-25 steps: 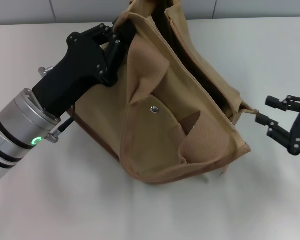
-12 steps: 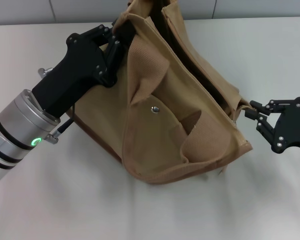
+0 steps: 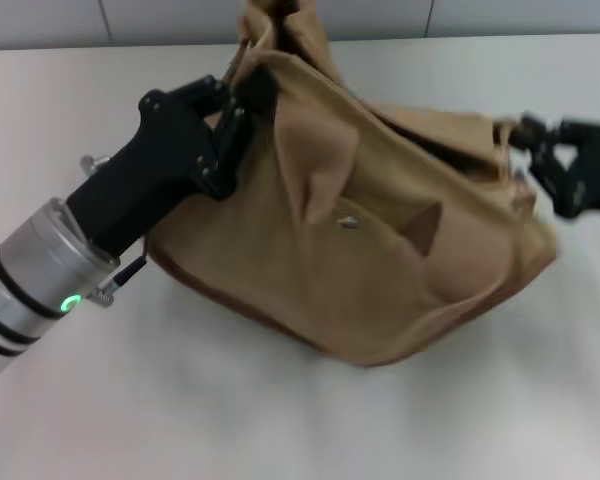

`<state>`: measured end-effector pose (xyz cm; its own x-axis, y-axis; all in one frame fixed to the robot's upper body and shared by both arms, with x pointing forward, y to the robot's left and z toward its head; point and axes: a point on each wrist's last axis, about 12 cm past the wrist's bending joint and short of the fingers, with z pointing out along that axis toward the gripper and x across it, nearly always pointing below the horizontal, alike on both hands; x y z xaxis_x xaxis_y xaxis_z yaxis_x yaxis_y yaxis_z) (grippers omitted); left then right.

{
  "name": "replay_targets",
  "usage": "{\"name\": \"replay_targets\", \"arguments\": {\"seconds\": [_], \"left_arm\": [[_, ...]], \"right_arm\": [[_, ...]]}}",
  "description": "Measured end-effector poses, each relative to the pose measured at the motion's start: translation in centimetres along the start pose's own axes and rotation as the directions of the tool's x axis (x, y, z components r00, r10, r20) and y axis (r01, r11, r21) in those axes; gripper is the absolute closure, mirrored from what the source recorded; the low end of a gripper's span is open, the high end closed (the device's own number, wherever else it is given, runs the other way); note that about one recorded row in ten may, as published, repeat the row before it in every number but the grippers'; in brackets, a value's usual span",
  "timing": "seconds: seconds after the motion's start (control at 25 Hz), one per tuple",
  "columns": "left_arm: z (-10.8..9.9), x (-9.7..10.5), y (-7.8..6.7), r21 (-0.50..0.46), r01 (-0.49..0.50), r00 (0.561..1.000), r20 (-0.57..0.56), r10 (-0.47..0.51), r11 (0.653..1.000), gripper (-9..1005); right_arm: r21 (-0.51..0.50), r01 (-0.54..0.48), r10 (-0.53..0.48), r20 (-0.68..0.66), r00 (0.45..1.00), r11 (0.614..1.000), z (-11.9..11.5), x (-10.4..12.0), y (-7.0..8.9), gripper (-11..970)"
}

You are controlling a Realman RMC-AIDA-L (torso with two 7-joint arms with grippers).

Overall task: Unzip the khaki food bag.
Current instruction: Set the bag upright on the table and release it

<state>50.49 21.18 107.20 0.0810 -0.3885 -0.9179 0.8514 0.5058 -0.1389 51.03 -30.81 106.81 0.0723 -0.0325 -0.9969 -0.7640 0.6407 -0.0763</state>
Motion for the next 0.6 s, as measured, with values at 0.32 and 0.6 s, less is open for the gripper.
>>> {"name": "replay_targets", "arguments": {"seconds": [0.32, 0.6], "left_arm": [[-2.4, 0.7, -0.8, -0.011, 0.018, 0.998, -0.06, -0.019, 1.0, 905], [-3.7, 1.4, -1.3, -0.029, 0.086, 0.99, -0.109, -0.089, 0.996, 877]], "right_arm": [[-0.071, -0.108, 0.114, 0.079, 0.99, 0.992, 5.8, -4.9, -3.4, 868], [-0.063, -0.14, 0.146, 0.097, 0.985, 0.988, 7.8, -5.8, -4.1, 850]]}}
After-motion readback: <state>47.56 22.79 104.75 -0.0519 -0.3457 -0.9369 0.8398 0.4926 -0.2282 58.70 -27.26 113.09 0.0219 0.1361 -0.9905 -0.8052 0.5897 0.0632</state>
